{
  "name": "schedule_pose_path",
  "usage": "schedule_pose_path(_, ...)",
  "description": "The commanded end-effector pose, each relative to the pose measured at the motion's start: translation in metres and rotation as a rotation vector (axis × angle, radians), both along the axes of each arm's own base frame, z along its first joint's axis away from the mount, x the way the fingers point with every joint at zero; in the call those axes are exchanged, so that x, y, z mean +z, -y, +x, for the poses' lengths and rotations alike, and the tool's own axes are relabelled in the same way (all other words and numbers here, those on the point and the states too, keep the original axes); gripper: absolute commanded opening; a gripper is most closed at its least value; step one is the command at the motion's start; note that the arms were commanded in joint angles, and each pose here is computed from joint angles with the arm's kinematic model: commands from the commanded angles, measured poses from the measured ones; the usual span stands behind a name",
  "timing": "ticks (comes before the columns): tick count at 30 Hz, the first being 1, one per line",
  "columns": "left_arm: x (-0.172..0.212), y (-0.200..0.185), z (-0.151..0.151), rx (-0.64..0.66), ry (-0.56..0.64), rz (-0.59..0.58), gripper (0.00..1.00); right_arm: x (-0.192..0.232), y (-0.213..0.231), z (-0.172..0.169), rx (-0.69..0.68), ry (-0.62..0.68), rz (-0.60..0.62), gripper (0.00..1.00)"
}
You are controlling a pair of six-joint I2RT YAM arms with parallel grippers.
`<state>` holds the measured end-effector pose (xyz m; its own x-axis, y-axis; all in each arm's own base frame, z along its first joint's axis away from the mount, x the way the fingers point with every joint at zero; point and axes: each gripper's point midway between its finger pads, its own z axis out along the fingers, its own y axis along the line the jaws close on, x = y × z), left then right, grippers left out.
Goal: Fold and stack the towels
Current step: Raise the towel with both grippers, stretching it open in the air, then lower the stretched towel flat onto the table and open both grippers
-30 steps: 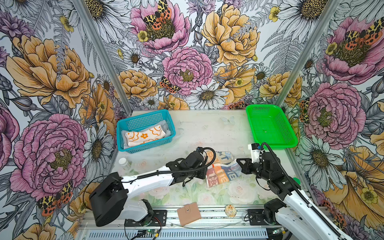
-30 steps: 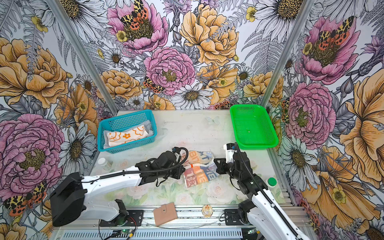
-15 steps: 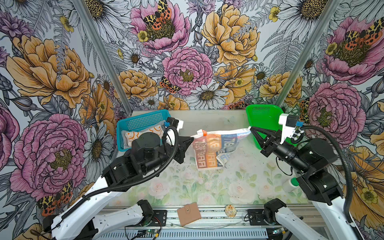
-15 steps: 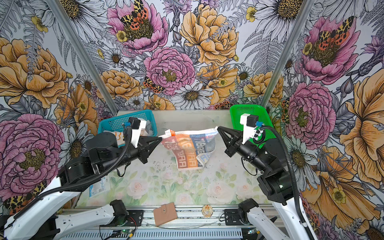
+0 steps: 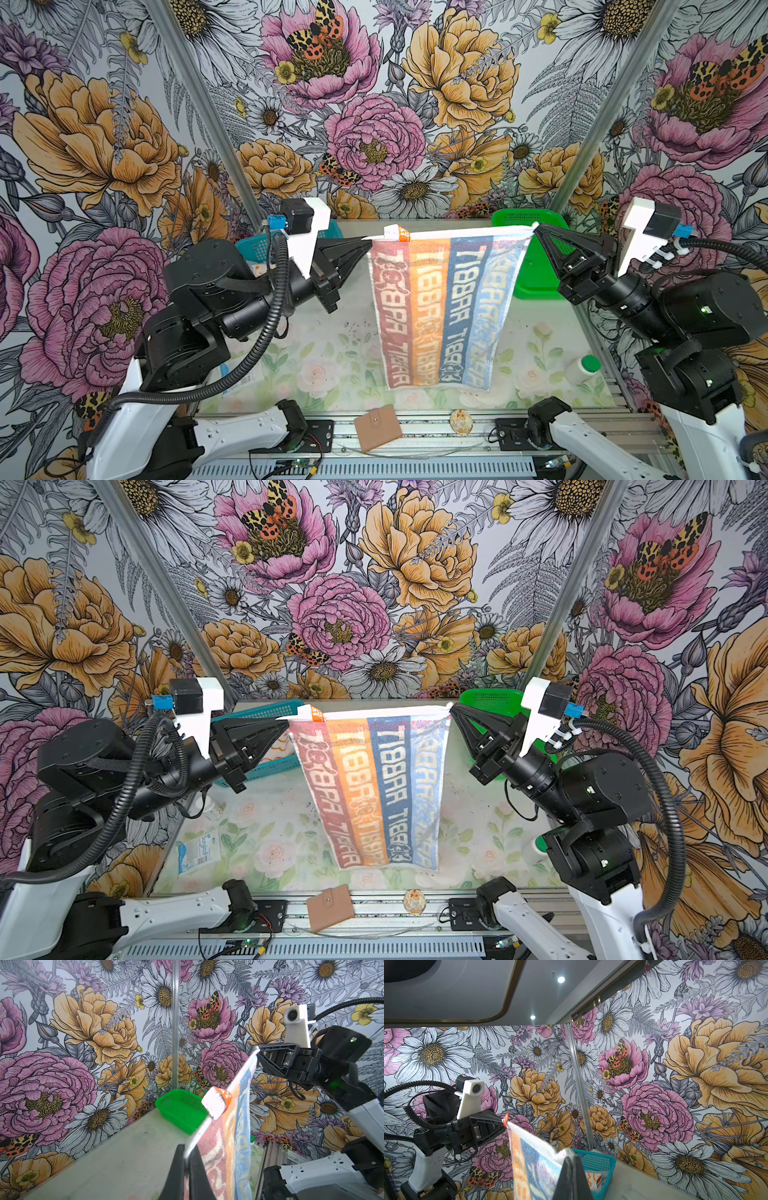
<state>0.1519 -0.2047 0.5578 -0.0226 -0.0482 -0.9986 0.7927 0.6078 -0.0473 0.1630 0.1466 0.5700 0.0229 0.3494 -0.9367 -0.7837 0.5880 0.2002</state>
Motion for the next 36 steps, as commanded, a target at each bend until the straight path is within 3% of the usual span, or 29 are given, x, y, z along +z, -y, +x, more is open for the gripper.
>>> schedule_pose_path(1,-0.019,-0.006,0.017,0.102,-0.007,0.069,0.0,-0.014,0.008,0.011,-0.076,-0.014,0.0,0.0)
schedule_pose_path(6,-0.083,-0.005,0.072,0.292,-0.148,0.143,0.0,-0.087,0.009,0.055,-0.188,-0.143,-0.082,0.0)
schedule_pose_path(11,-0.158,-0.002,0.135,0.354,-0.32,0.084,0.0,-0.162,0.011,0.104,-0.31,-0.216,-0.199,0.0)
schedule_pose_path(14,-0.196,0.004,0.17,0.364,-0.351,0.042,0.0,-0.204,0.009,0.135,-0.361,-0.214,-0.265,0.0)
schedule_pose_path(17,-0.227,0.006,0.205,0.403,-0.348,0.033,0.0,-0.239,0.006,0.163,-0.369,-0.199,-0.267,0.0)
schedule_pose_path(23,-0.297,0.011,0.27,0.423,-0.457,0.09,0.0,-0.315,0.002,0.225,-0.332,-0.304,-0.273,0.0)
schedule_pose_path(28,-0.344,0.016,0.308,0.427,-0.514,0.165,0.0,-0.345,-0.005,0.262,-0.318,-0.351,-0.308,0.0)
schedule_pose_path(31,-0.365,0.01,0.321,0.489,-0.562,0.243,0.0,-0.358,-0.021,0.284,-0.236,-0.439,-0.339,0.0)
schedule_pose_path(32,-0.37,0.004,0.322,0.542,-0.576,0.277,0.0,-0.364,-0.029,0.292,-0.201,-0.488,-0.349,0.02)
schedule_pose_path(34,-0.375,-0.011,0.322,0.658,-0.582,0.342,0.0,-0.37,-0.046,0.303,-0.13,-0.558,-0.351,0.3)
schedule_pose_path(36,-0.38,-0.028,0.318,0.79,-0.574,0.429,0.0,-0.378,-0.064,0.31,-0.076,-0.633,-0.343,0.41)
